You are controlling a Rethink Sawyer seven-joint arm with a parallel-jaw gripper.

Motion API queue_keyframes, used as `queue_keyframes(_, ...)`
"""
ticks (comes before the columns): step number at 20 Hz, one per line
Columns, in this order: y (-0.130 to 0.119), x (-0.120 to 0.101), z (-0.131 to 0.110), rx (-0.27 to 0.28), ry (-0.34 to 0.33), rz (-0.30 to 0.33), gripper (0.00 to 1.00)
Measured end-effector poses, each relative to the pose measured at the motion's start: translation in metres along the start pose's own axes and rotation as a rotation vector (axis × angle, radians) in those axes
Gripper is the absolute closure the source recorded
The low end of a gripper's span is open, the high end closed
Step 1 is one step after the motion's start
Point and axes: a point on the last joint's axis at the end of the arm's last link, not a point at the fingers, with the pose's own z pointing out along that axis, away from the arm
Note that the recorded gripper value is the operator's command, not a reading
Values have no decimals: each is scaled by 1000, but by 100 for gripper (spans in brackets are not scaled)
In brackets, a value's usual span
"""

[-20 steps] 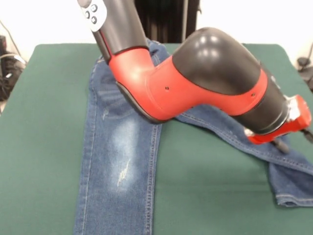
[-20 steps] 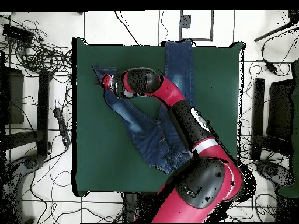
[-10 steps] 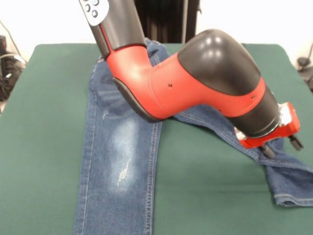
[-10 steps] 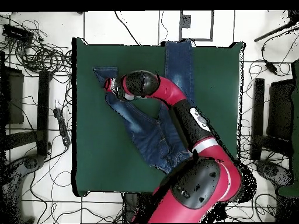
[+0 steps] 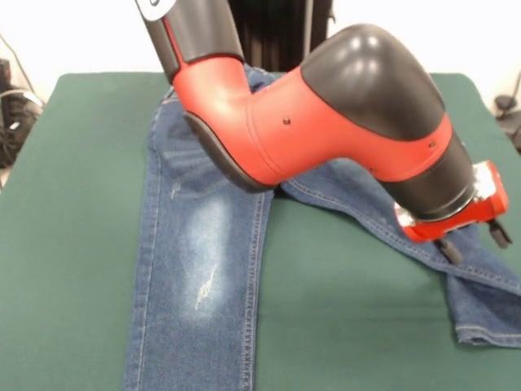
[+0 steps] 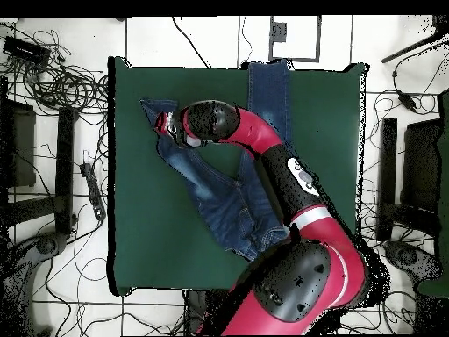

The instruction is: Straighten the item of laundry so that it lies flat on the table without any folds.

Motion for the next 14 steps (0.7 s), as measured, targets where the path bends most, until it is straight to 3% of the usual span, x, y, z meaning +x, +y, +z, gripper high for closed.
queue_keyframes(5, 3, -10, -18, 34, -44, -20, 0)
queue_keyframes(10, 0, -25, -39, 77, -132, -35, 0)
queue_keyframes(14, -3, -32, -43, 88, -184, -38, 0)
